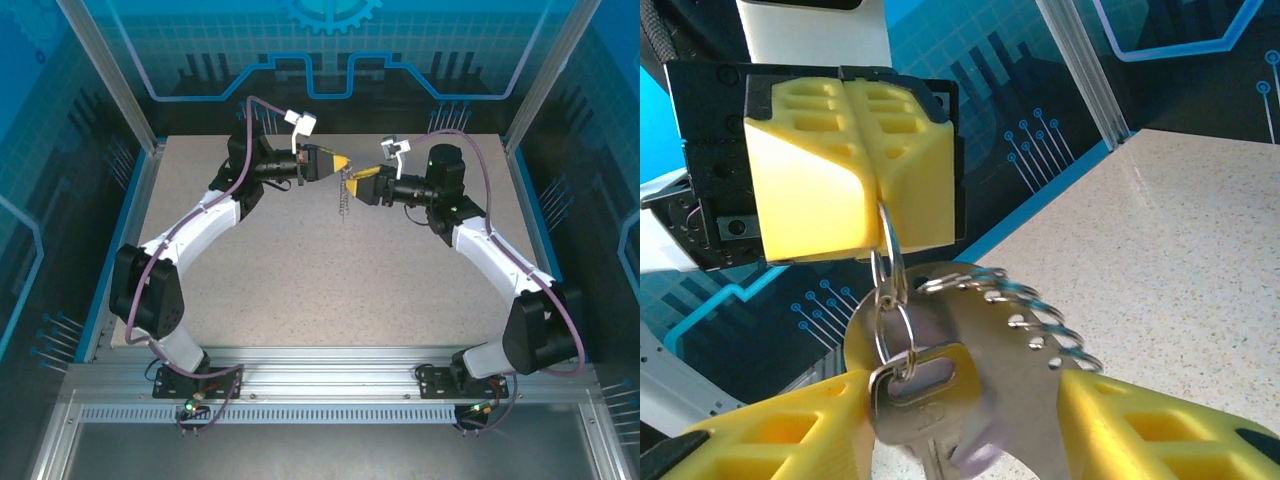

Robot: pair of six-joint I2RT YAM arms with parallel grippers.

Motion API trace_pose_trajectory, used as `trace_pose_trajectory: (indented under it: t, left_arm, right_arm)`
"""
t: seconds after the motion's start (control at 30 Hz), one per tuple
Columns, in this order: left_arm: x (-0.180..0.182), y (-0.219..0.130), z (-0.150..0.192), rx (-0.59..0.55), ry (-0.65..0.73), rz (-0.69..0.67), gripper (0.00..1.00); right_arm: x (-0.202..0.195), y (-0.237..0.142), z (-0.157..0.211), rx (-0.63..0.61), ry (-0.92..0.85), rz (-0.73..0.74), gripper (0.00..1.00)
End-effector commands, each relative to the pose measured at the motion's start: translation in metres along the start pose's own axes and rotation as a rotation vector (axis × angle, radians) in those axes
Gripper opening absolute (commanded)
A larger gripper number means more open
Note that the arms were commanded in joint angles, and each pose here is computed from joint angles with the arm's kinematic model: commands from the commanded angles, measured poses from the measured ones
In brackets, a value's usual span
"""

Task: Put the keys on the keyring

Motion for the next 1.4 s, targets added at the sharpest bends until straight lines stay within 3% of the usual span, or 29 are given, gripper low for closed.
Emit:
trace_pose_trajectory:
  t: [0.0, 0.17, 0.33, 0.47, 0.93, 1.27, 1.37]
  left_arm:
    - [-0.016, -0.001, -0.014, -0.034, 0.062, 0.015, 0.00]
    - [-0.016, -0.001, -0.014, -0.036, 0.062, 0.014, 0.00]
    - [-0.017, -0.003, -0.015, -0.046, 0.068, 0.004, 0.00]
    - [-0.018, -0.004, -0.014, -0.063, 0.068, -0.005, 0.00]
    - [-0.020, -0.007, -0.002, -0.141, 0.056, -0.022, 0.00]
    - [-0.020, -0.009, 0.005, -0.193, 0.041, -0.033, 0.00]
    - [-0.020, -0.011, 0.007, -0.230, 0.034, -0.045, 0.00]
  right_arm:
    - [0.004, 0.006, -0.004, 0.005, -0.026, -0.004, 0.52]
    - [0.001, 0.007, -0.002, 0.010, -0.018, 0.023, 0.45]
    - [0.001, 0.006, 0.001, 0.015, -0.012, 0.026, 0.15]
    - [0.003, 0.006, 0.004, 0.023, -0.013, 0.016, 0.00]
    - [0.021, 0.021, 0.014, 0.059, -0.033, -0.020, 0.00]
    - [0.013, 0.026, 0.019, 0.060, -0.007, 0.010, 0.00]
    - [0.011, 0.020, 0.022, 0.048, 0.005, 0.036, 0.12]
Point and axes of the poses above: each hand's point on the last joint's axis, 136 mm out from that joint toward the fingers, its own y axis out along the fingers, its own x axis along the line the jaws close on, z = x × y, the point moved 10 cm from there along -y, back along the fingers, and after that the axes turned 12 degrees about y, right-handed, at the moved point
